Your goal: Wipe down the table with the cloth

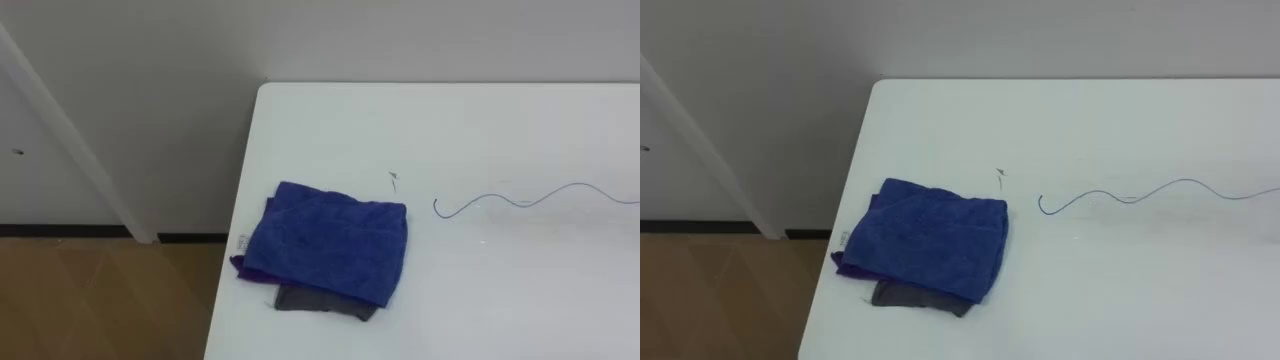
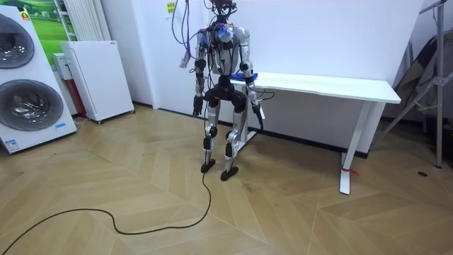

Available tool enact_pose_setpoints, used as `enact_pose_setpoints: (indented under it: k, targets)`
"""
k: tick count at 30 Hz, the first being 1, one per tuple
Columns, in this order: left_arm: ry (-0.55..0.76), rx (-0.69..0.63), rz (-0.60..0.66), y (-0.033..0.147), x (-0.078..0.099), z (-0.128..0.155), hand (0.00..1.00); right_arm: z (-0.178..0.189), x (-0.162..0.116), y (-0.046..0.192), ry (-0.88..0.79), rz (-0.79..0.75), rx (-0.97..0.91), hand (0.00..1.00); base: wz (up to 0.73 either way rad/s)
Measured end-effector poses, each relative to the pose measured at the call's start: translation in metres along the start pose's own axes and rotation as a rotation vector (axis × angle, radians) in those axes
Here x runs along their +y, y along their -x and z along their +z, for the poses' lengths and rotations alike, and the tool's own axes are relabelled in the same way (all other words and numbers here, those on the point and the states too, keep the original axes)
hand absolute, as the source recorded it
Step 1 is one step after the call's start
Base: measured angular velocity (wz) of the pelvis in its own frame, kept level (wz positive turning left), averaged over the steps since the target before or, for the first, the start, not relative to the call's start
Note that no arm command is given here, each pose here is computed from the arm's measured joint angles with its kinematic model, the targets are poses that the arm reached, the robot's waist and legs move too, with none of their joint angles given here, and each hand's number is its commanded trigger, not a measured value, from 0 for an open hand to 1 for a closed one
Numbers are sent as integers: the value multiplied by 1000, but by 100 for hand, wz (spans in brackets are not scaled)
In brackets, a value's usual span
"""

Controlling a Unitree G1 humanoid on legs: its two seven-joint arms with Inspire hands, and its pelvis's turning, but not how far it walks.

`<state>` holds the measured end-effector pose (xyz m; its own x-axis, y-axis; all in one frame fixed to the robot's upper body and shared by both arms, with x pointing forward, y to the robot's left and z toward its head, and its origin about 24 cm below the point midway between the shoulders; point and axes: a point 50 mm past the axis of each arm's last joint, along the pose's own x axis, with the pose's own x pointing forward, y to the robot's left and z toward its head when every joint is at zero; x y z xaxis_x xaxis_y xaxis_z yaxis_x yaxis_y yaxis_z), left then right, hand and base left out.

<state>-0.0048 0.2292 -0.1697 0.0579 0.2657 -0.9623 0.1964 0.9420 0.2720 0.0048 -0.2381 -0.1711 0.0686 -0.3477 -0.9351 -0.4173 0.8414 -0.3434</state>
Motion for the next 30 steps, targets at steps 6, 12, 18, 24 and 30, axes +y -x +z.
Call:
enact_pose_setpoints:
  k: [6,12,18,24,30]
  targets:
    - [-1,-7,0,0,0,2,0,2,0,0,-1,5,-9,0,0]
    - [-17,-22,-3,0,-1,6,0,5,-1,0,-46,13,-19,0,0]
    - [-9,-14,-4,0,-1,3,0,-1,2,0,-108,18,13,0,0]
    - [71,1,4,0,4,1,0,-25,6,1,-471,1,141,0,1]
    - [177,24,52,1,19,-12,0,-52,5,4,-1106,-50,314,0,4]
